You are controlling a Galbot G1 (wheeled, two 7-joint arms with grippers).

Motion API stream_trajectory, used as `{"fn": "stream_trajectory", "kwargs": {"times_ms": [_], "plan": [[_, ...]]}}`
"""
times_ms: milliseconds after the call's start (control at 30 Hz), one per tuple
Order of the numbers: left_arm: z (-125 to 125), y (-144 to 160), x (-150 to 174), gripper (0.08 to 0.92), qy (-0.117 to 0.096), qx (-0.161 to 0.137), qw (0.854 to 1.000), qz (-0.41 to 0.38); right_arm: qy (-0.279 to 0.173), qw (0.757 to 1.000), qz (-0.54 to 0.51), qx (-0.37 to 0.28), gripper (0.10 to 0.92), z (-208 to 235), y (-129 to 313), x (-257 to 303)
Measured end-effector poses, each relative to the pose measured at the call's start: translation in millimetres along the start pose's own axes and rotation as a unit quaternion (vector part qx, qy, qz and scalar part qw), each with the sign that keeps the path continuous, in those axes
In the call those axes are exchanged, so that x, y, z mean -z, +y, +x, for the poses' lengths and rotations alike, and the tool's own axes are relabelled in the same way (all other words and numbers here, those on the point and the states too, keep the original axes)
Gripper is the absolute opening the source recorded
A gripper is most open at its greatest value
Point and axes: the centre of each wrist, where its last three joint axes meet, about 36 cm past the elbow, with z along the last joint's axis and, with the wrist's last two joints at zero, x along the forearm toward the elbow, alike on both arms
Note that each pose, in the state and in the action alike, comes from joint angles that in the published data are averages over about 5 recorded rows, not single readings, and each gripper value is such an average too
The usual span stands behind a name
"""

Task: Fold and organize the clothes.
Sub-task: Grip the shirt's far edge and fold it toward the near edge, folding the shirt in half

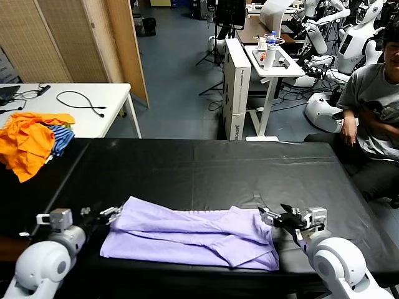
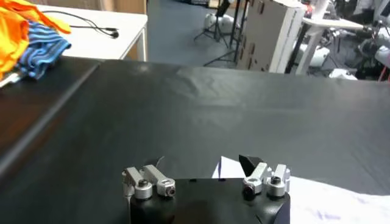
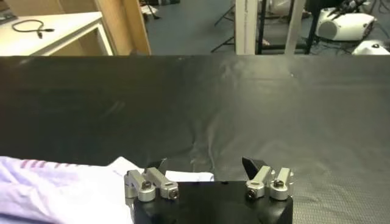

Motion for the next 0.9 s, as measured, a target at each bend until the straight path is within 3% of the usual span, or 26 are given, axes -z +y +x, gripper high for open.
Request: {"fn": "stream_trajectory", "kwargs": {"times_ms": [400,567,667,733,900], "plan": [[0,-3,-13,0.907,0.020,0.008,1.000,-0.020,0.007,1.000,-0.008,-0.002,0.882,-7,-1,-6],[2,-4,-16,0.895,0.019,0.004,1.000,-0.020,0.012,1.000,-0.010,-0.003,0.710,-9,-1,-12],[2,-5,-17,0.787,0.016,0.001,1.000,-0.017,0.013,1.000,-0.009,-0.002,0.620,-12,0,-16],[2,-6,-18,0.658,0.016,-0.001,1.000,-0.015,0.013,1.000,-0.007,0.000,0.553,-15,1,-18],[-1,-7,-22,0.355,0.014,-0.005,1.000,-0.009,0.014,1.000,-0.006,0.003,0.259,-19,3,-21]]}}
